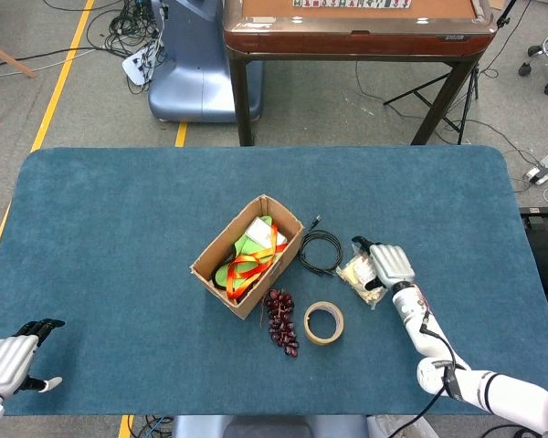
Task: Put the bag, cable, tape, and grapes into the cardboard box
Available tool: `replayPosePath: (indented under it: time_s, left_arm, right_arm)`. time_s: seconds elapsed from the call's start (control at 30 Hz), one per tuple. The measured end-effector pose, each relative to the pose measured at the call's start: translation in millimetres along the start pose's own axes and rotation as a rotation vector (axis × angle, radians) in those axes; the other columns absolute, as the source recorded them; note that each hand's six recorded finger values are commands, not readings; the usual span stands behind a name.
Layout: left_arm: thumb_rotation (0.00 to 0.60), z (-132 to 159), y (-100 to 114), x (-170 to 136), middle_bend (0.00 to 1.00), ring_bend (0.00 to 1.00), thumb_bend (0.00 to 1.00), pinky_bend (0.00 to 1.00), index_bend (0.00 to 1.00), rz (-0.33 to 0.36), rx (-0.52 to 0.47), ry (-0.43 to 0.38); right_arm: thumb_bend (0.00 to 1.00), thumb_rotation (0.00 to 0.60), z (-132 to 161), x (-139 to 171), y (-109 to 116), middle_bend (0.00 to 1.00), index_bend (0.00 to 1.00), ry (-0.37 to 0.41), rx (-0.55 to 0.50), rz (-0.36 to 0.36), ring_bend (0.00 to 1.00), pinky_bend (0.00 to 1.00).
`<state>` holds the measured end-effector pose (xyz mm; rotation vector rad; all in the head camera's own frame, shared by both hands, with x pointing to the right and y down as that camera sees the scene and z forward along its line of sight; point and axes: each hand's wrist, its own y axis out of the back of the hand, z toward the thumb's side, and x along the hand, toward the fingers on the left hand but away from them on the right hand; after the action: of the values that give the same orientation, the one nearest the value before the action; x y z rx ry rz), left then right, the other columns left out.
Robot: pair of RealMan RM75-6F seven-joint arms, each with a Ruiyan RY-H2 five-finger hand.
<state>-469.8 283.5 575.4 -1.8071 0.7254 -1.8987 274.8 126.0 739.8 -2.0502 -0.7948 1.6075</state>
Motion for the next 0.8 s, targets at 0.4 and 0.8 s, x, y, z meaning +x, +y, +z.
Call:
replayPosePath:
  time_s: [0.4, 0.8]
  left_arm:
    - [0.600, 0, -1, 0, 0.18, 0.14, 0.02, 0.37, 0.19, -0.005, 0.007, 0.002]
    - [0.600, 0, -1, 0, 0.18, 0.14, 0.02, 0.37, 0.19, -0.004, 0.007, 0.005]
  right_arm:
    - [0.06, 0.600, -12, 4, 10, 0.47, 0.23, -0.022, -0.012, -0.019, 0.48, 0.66]
    - [0.09, 0.600, -15, 20, 31, 0.52, 0.27, -0.010, -0.007, -0.068, 0.53, 0.68]
